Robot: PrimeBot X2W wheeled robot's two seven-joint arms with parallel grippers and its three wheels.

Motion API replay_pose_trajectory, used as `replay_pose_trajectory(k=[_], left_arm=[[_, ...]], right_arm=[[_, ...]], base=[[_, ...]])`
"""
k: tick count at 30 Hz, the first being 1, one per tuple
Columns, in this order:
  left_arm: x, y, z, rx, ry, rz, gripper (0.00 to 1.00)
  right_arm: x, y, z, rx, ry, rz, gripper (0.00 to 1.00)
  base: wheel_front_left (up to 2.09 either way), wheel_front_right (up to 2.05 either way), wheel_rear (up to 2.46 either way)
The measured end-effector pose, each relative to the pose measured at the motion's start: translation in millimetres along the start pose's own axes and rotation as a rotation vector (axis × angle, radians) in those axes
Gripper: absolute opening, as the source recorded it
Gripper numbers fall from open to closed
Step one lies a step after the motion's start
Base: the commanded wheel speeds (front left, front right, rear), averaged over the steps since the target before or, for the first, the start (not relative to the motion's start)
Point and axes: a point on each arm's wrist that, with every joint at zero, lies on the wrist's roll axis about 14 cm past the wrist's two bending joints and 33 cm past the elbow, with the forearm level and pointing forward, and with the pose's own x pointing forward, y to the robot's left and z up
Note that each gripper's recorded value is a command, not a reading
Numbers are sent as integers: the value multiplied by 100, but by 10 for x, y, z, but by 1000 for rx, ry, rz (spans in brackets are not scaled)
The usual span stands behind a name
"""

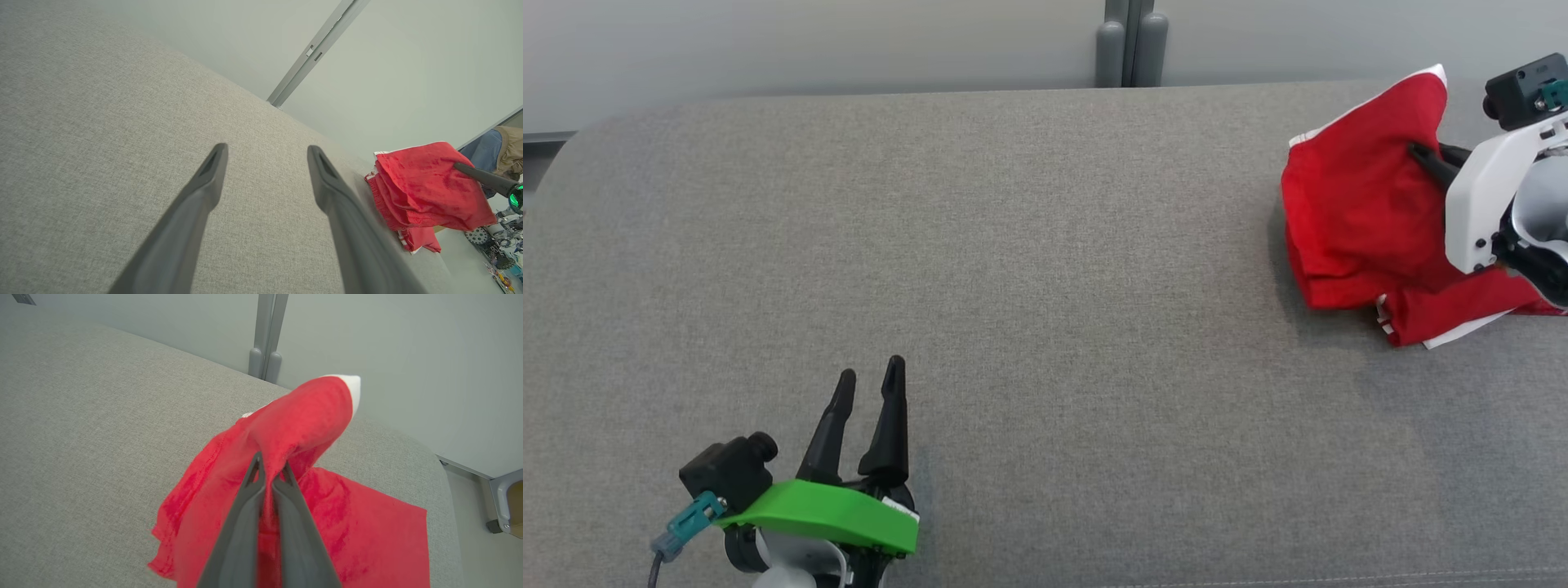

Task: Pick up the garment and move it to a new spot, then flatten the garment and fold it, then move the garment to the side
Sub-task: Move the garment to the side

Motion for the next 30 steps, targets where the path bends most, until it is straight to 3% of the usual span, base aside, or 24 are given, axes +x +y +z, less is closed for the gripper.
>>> replay_pose_trajectory(k=[12,30], left_arm=[[33,103,-26,17,18,22,100],[224,162,-15,70,40,11,100]], right_arm=[[60,-109,285,-41,-11,16,0],[186,-398,-262,105,109,-38,0]], base=[[0,0,0],[0,0,0]])
